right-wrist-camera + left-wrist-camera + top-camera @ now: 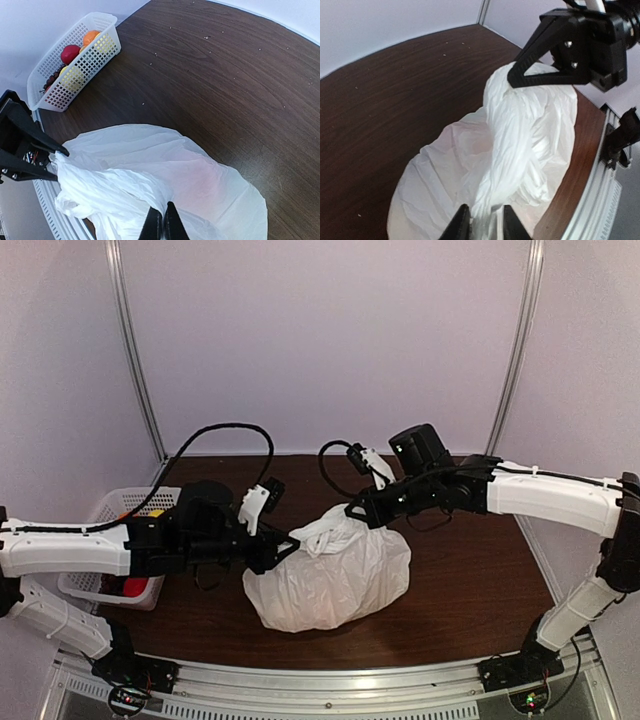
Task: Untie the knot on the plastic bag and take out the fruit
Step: Untie the bag handles from the takeout bag.
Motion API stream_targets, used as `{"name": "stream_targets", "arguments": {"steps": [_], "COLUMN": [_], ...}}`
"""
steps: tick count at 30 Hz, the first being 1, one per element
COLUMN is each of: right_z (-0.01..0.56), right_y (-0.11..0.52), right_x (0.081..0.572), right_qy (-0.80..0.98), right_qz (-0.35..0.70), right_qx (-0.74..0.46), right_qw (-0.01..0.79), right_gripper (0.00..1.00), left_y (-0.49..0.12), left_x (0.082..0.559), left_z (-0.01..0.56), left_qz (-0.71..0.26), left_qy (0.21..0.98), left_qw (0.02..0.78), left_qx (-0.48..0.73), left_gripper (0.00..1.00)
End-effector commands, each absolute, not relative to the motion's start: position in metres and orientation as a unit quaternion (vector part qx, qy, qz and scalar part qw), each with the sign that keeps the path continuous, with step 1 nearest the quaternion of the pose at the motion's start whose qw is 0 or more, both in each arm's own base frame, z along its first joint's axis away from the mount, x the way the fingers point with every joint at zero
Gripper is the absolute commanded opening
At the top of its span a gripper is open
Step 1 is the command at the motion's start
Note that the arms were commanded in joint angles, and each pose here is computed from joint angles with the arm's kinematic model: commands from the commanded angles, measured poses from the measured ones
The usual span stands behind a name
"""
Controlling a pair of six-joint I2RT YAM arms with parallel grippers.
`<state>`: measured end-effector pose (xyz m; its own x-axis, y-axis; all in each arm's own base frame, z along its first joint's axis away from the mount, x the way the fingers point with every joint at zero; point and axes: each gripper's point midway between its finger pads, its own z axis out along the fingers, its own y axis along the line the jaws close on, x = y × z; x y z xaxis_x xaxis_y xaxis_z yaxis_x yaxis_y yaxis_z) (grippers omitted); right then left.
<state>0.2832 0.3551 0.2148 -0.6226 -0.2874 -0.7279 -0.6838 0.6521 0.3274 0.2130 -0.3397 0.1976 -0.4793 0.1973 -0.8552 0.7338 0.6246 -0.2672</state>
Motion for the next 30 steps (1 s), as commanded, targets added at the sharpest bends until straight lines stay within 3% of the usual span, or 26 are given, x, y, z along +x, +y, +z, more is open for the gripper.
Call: {"name": "stream_targets", "arguments": {"steps": [1,5,9,13,20,30], "right_z": [0.231,0.227,0.227,0.227,0.229,0.228], "right_y": [0.351,0.35,0.349,0.348,0.348,0.347], "right_x": [0.284,0.281,0.279,0.277,0.277,0.276], "right_qy": [0.837,0.838,0.837,0.836,0.836,0.836], "right_qz": [0.317,0.322,0.33,0.334,0.335,0.335], "right_qx": [-0.278,-0.273,-0.269,-0.266,-0.265,-0.264], "right_qw": [0.348,0.345,0.345,0.344,0.345,0.344], "right_gripper": [0.0,0.0,0.0,0.0,0.0,0.0], "left_y": [-0.341,-0.35,-0.362,-0.379,-0.394,-0.394], "left_x": [0.215,0.219,0.226,0.228,0.233,0.236], "left_z": [0.213,0.226,0.236,0.24,0.241,0.229], "left_qz": [-0.307,-0.302,-0.298,-0.308,-0.315,-0.297], "left_qy": [0.792,0.783,0.775,0.767,0.762,0.773], "left_qw": [0.425,0.432,0.439,0.434,0.43,0.419], "left_qx": [0.312,0.33,0.343,0.359,0.368,0.373], "left_gripper": [0.4,0.73,0.84,0.86,0.75,0.43]}}
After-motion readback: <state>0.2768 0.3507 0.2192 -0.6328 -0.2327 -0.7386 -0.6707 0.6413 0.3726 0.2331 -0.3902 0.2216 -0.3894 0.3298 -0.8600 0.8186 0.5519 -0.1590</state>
